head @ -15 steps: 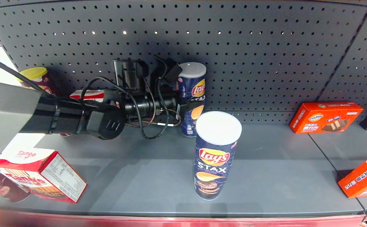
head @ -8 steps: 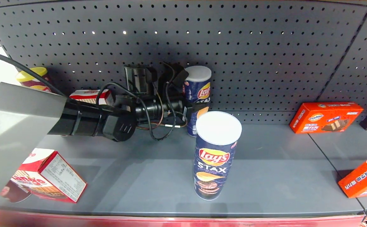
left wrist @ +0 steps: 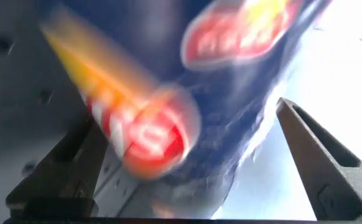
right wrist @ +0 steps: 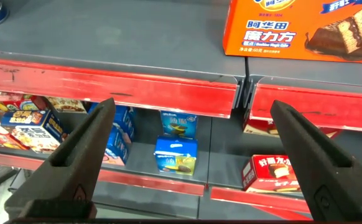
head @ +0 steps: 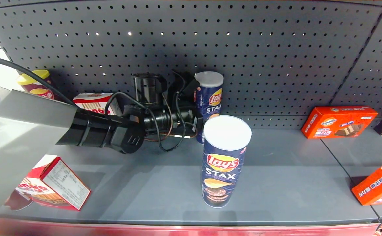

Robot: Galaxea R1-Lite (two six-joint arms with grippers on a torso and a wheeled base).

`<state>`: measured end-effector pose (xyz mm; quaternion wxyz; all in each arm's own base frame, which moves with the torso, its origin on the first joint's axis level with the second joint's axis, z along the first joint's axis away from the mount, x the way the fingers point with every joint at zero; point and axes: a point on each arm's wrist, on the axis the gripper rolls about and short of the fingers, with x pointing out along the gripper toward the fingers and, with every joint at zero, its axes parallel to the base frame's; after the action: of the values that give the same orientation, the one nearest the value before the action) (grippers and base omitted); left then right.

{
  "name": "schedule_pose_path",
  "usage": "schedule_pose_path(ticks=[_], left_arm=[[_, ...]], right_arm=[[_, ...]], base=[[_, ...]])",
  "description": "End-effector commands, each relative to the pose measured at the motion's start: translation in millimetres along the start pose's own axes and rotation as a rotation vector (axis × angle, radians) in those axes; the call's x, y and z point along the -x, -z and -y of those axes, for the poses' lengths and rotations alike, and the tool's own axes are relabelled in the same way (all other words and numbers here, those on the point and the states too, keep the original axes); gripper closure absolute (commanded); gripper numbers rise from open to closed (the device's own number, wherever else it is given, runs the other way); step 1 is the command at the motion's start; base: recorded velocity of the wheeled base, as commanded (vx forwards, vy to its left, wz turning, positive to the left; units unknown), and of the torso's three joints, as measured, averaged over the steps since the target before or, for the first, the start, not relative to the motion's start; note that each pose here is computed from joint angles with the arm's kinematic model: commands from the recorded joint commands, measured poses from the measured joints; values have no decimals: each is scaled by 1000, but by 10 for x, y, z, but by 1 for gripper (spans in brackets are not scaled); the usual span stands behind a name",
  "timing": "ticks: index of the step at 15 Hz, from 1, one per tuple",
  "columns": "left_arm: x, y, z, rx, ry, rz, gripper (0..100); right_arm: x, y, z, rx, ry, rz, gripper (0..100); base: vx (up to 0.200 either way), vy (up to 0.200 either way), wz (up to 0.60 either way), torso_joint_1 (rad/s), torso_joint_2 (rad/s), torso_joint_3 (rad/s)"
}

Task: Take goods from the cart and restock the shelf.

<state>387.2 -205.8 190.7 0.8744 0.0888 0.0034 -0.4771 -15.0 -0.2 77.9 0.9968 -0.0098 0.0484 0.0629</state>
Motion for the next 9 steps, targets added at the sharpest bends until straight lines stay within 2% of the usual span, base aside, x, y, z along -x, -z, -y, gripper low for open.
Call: schedule_pose_path(ticks=[1, 3, 6, 9], left_arm=[[221, -103, 82, 1, -39, -7, 0], [373, -80, 153, 4, -107, -27, 0], [509, -32, 237, -5, -172, -16, 0], [515, -6, 240, -3, -221, -31, 0]], right_arm=[[-1, -1, 0, 0, -1, -2, 0], [-1, -1, 0, 0, -2, -2, 0], [-1, -1, 0, 0, -1, -2, 0], [-1, -1, 0, 0, -1, -2, 0]], base=[[0, 0, 0, 0, 0, 0], [0, 0, 0, 0, 0, 0], [0, 0, 0, 0, 0, 0], [0, 0, 0, 0, 0, 0]])
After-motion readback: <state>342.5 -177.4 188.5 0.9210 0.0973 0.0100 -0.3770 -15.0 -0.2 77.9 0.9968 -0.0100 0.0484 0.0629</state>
